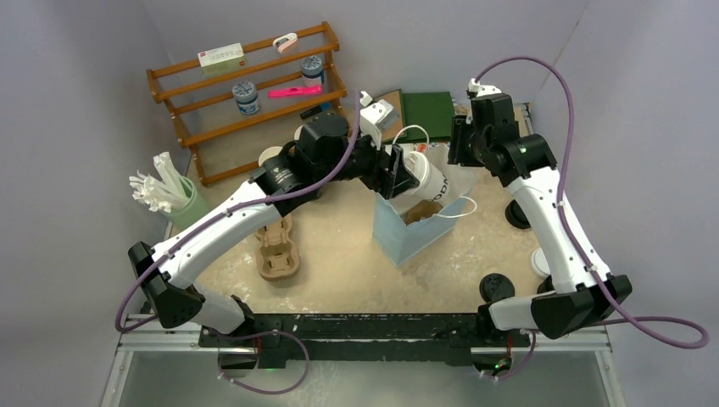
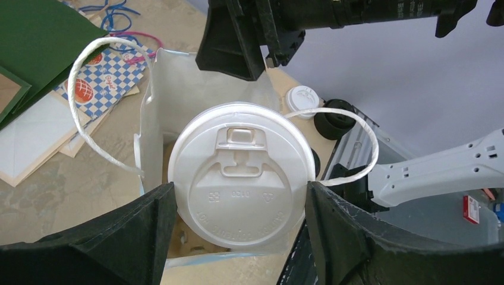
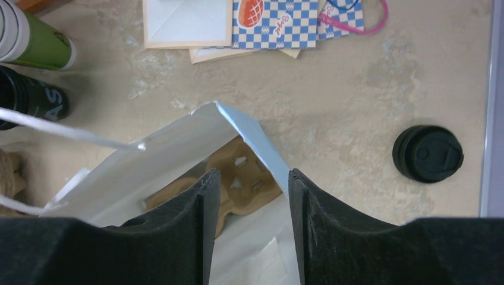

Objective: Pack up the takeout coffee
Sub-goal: Place the coffee cup on the cup tray.

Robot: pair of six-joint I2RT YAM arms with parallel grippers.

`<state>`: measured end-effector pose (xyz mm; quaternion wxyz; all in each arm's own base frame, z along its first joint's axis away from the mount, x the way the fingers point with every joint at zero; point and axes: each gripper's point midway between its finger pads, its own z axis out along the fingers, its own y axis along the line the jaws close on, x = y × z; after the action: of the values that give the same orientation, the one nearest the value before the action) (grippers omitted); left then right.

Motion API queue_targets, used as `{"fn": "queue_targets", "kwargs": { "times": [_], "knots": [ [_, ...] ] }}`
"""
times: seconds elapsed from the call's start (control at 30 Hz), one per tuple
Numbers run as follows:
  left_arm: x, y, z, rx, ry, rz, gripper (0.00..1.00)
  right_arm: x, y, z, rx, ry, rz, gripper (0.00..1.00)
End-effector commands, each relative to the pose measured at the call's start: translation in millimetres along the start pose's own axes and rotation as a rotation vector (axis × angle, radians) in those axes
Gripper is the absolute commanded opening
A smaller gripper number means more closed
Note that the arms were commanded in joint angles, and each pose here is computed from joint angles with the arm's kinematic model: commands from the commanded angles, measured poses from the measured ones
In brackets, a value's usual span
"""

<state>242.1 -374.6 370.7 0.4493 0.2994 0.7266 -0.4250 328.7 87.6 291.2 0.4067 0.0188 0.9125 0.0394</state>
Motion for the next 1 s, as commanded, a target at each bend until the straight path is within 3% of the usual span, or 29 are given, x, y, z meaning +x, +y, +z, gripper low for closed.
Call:
{"fn": "queue_targets", "kwargs": {
  "times": [0.0, 0.2, 0.27, 0.37, 0.4, 0.6, 0.97],
  "knots": [
    [-14, 3, -1, -0.041, -0.051, 0.054, 0.53, -18, -4, 13, 0.029, -0.072, -0.074, 0.46],
    [-10, 6, -3, -0.045, -0.030, 0.096, 0.52, -5, -2, 27, 0.007, -0.043, -0.109, 0.41],
    [-7, 6, -3, -0.043, -0.020, 0.106, 0.53, -1, 1, 30, -0.014, -0.038, -0.116, 0.35],
    [-5, 6, -5, -0.039, -0.015, 0.119, 0.52, -1, 12, 28, -0.080, -0.045, -0.129, 0.04],
    [-5, 5, -7, -0.038, -0.016, 0.123, 0.52, -3, 14, 25, -0.096, -0.056, -0.129, 0.00],
    [-1, -1, -17, -0.009, -0.022, 0.152, 0.52, -14, 26, -7, -0.200, -0.176, -0.152, 0.00],
    [30, -6, -39, 0.011, 0.003, 0.204, 0.52, 15, 43, -58, -0.396, -0.180, -0.172, 0.00]
  ]
}}
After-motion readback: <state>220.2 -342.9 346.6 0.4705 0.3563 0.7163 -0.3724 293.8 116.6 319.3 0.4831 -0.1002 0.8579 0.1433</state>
